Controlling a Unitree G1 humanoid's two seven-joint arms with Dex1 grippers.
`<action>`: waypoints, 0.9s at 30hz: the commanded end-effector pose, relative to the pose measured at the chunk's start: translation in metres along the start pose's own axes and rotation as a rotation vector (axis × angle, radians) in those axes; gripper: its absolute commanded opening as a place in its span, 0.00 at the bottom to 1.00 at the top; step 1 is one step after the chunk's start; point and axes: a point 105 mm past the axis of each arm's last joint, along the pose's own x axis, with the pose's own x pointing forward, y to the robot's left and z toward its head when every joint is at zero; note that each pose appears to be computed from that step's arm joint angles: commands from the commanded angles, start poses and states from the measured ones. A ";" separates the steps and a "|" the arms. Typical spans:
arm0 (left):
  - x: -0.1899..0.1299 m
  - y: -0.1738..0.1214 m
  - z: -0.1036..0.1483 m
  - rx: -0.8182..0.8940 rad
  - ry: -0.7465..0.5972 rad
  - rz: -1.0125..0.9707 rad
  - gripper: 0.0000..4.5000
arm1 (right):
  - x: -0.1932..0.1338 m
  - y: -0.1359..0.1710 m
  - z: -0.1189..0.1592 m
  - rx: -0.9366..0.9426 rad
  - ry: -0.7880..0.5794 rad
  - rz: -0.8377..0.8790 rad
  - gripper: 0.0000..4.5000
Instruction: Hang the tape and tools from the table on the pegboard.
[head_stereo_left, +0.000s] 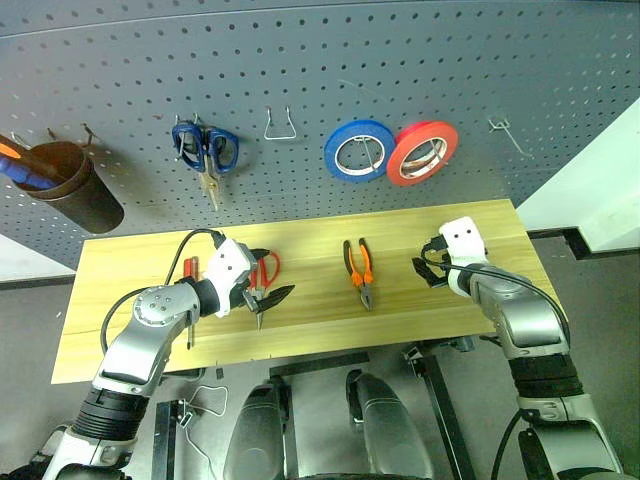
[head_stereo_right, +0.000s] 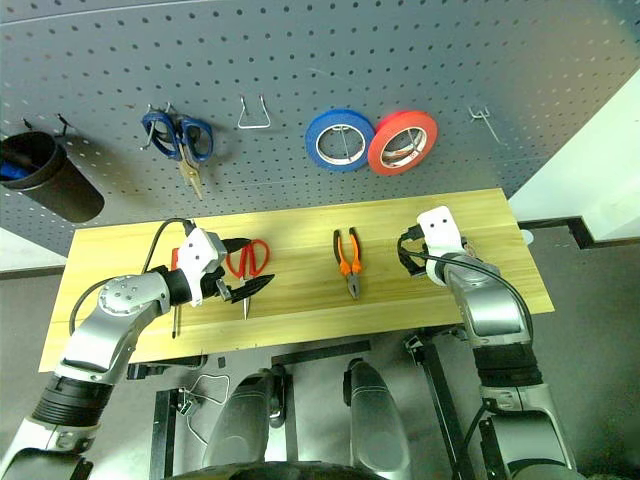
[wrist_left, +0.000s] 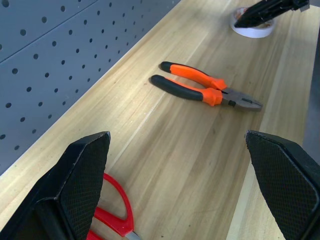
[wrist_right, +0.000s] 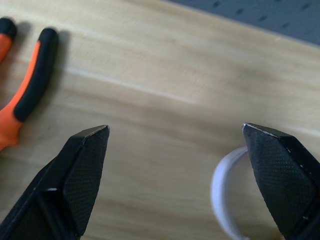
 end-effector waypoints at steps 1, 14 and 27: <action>-0.003 -0.001 0.011 0.030 -0.030 -0.004 1.00 | -0.005 -0.016 0.008 0.026 -0.023 -0.020 1.00; -0.011 0.000 0.023 0.044 -0.040 -0.082 1.00 | -0.011 -0.042 -0.001 0.103 0.033 -0.029 1.00; -0.008 -0.009 0.017 0.023 -0.031 -0.104 1.00 | -0.009 -0.043 -0.027 0.107 0.108 0.001 1.00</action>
